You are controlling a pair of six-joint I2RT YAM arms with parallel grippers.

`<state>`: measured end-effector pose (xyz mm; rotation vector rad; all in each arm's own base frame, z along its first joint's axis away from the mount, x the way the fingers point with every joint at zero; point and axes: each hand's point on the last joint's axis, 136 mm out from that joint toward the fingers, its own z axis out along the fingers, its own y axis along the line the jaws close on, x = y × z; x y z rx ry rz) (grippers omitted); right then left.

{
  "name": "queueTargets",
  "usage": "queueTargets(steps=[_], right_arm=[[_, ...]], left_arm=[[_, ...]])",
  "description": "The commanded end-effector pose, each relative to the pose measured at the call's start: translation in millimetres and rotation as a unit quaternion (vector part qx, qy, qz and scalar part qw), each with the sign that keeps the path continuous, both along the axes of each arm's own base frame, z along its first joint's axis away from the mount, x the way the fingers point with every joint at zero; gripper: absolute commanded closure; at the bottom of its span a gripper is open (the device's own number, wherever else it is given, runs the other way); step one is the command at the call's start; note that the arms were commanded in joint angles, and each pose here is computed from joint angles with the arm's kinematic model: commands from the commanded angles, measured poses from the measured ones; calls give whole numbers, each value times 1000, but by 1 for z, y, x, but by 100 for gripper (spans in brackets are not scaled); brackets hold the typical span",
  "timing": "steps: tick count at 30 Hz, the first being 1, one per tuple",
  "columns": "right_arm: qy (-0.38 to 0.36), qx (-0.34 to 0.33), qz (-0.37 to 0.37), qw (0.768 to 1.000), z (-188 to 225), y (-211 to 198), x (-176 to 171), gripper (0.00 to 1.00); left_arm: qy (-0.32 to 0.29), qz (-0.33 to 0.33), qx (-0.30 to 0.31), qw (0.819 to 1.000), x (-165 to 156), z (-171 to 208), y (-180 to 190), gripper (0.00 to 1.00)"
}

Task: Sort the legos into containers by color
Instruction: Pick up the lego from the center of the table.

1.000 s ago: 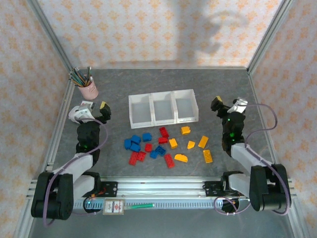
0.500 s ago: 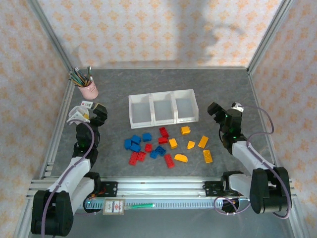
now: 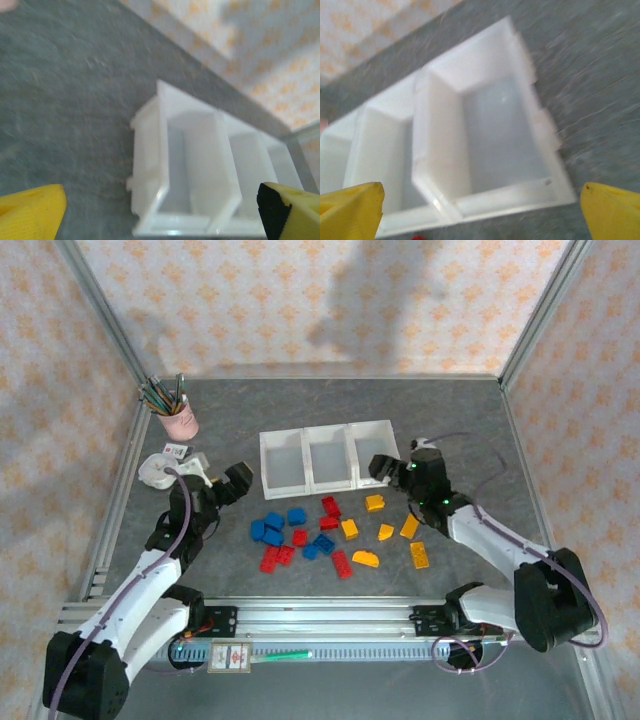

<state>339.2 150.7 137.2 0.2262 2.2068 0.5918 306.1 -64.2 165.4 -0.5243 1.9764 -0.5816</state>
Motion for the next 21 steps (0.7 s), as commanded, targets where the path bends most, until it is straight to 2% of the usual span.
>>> queueTargets(steps=[1, 12, 17, 21], right_arm=[[26, -40, 45, 998, -9, 24, -15, 0], [59, -67, 136, 987, -27, 89, -65, 0], [69, -62, 143, 985, -33, 106, -79, 0], [63, -37, 155, 985, -29, 120, -87, 0]], left_arm=[[61, -36, 21, 997, -16, -12, -15, 1], [145, -119, 95, 978, -46, -36, -60, 3], [184, -170, 149, 957, -56, -56, -77, 12], [209, -196, 188, 939, -58, -73, -89, 15]])
